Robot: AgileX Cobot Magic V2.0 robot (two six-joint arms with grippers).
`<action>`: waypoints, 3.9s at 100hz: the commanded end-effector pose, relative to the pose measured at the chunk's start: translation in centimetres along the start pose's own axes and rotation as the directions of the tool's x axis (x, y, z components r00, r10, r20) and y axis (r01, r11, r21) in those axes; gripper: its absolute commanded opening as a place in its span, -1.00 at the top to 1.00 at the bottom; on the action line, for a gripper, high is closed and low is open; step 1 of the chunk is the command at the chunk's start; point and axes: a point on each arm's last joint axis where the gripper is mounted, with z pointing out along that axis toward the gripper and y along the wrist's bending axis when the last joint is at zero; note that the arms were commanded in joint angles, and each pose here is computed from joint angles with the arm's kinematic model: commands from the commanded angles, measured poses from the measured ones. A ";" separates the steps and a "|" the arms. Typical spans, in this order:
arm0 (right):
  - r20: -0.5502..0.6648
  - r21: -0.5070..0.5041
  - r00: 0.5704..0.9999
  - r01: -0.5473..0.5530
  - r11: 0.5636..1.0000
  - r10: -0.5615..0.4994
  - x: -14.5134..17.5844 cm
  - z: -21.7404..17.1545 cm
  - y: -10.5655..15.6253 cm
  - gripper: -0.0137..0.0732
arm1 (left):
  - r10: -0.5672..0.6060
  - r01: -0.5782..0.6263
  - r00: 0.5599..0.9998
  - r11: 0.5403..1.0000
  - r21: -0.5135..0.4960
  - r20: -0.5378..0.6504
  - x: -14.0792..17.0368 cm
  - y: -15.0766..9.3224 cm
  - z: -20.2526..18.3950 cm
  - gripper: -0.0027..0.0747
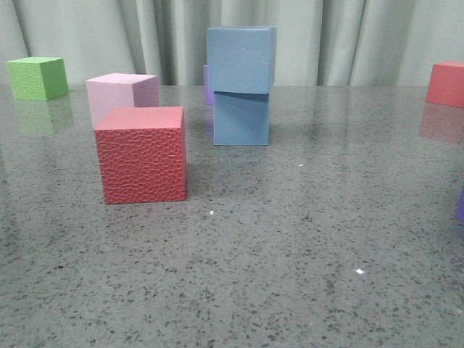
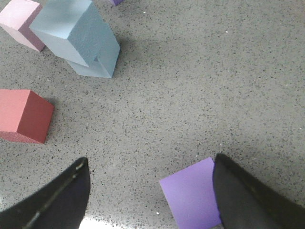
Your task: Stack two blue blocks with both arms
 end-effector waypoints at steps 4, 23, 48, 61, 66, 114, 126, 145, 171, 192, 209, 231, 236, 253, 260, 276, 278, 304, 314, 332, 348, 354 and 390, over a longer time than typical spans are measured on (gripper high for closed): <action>0.102 -0.019 0.995 0.021 1.000 -0.019 -0.9 -1.1 0.1 -0.55 | 0.054 -0.059 0.992 0.998 0.034 0.112 0.3 -0.5 -6.0 -0.37; 0.192 0.002 0.980 0.050 0.999 -0.049 -1.0 -2.7 -0.4 -0.53 | 0.093 -0.088 0.985 0.995 -0.039 0.148 1.5 1.0 -8.6 -0.36; 0.295 0.036 0.952 0.072 0.997 -0.079 -0.1 -5.7 -1.5 0.05 | 0.120 -0.114 0.955 0.993 -0.040 0.270 4.6 3.3 -12.6 0.15; 0.314 0.037 0.946 0.072 0.997 -0.080 0.7 -6.3 -2.0 0.57 | 0.140 -0.136 0.928 0.990 -0.036 0.346 6.8 4.8 -14.4 0.55; 0.315 0.034 0.946 0.065 0.997 -0.072 1.1 -6.4 -2.2 0.76 | 0.149 -0.147 0.913 0.989 -0.034 0.379 7.6 5.3 -14.9 0.71; 0.540 -0.019 0.835 0.136 0.991 -0.104 6.7 -5.9 -4.3 0.83 | 0.189 -0.248 0.784 0.969 0.019 0.591 17.0 10.6 -16.0 0.98; 0.585 -0.030 0.804 0.152 0.988 -0.106 8.7 -5.6 -5.1 0.83 | 0.186 -0.264 0.762 0.964 0.034 0.620 19.3 11.8 -15.7 0.98; 0.623 -0.014 0.773 0.164 0.986 -0.120 11.1 -5.4 -6.2 0.83 | 0.185 -0.282 0.743 0.958 0.051 0.643 22.5 13.5 -14.5 0.98; 0.666 0.004 0.734 0.174 0.985 -0.132 12.3 -5.9 -6.9 0.84 | 0.178 -0.298 0.716 0.952 0.065 0.675 25.7 15.2 -13.5 0.98; 0.660 0.006 0.740 0.172 0.985 -0.133 12.3 -5.8 -6.9 0.84 | 0.180 -0.298 0.720 0.952 0.064 0.670 26.0 15.4 -13.2 0.98; 0.660 0.006 0.740 0.172 0.985 -0.133 12.3 -5.8 -6.9 0.84 | 0.180 -0.298 0.720 0.952 0.064 0.670 26.0 15.4 -13.2 0.98; 0.660 0.006 0.740 0.172 0.985 -0.133 12.3 -5.8 -6.9 0.84 | 0.180 -0.298 0.720 0.952 0.064 0.670 26.0 15.4 -13.2 0.98; 0.660 0.006 0.740 0.172 0.985 -0.133 12.3 -5.8 -6.9 0.84 | 0.180 -0.298 0.720 0.952 0.064 0.670 26.0 15.4 -13.2 0.98; 0.660 0.006 0.740 0.172 0.985 -0.133 12.3 -5.8 -6.9 0.84 | 0.182 -0.299 0.719 0.952 0.062 0.671 26.0 15.4 -13.2 0.98; 0.660 0.006 0.740 0.172 0.985 -0.133 12.3 -5.8 -6.9 0.84 | 0.186 -0.297 0.723 0.953 0.055 0.665 26.1 15.5 -13.0 0.98; 0.660 0.006 0.740 0.172 0.985 -0.133 12.3 -5.8 -6.9 0.84 | 0.159 -0.272 0.711 0.960 0.059 0.685 26.2 15.8 -12.8 0.98; 0.660 0.006 0.740 0.172 0.985 -0.133 12.3 -5.8 -6.9 0.84 | 0.168 -0.281 0.696 0.959 0.049 0.698 26.2 15.9 -12.8 0.98; 0.660 0.006 0.739 0.172 0.985 -0.133 12.3 -5.8 -6.9 0.84 | 0.326 -0.291 0.457 0.934 -0.207 0.828 27.8 18.0 -12.8 0.98; 0.660 0.006 0.739 0.172 0.985 -0.133 12.3 -5.8 -6.9 0.84 | 0.347 -0.228 0.417 0.935 -0.273 0.840 28.8 19.0 -12.4 0.98; 0.660 0.006 0.739 0.172 0.985 -0.133 12.3 -5.8 -6.9 0.84 | 0.362 -0.110 0.395 0.931 -0.348 0.844 30.7 20.5 -11.1 0.98; 0.660 0.006 0.739 0.172 0.985 -0.133 12.3 -5.8 -6.9 0.84 | 0.343 -0.002 0.405 0.927 -0.374 0.847 32.4 21.8 -9.5 0.98; 0.660 0.006 0.739 0.172 0.985 -0.133 12.3 -5.8 -6.9 0.84 | 0.338 0.020 0.394 0.926 -0.376 0.855 33.0 22.2 -8.8 0.98; 0.659 0.007 0.740 0.172 0.985 -0.134 12.3 -5.8 -6.9 0.84 | 0.279 0.072 0.407 0.940 -0.335 0.870 34.6 23.3 -6.4 0.98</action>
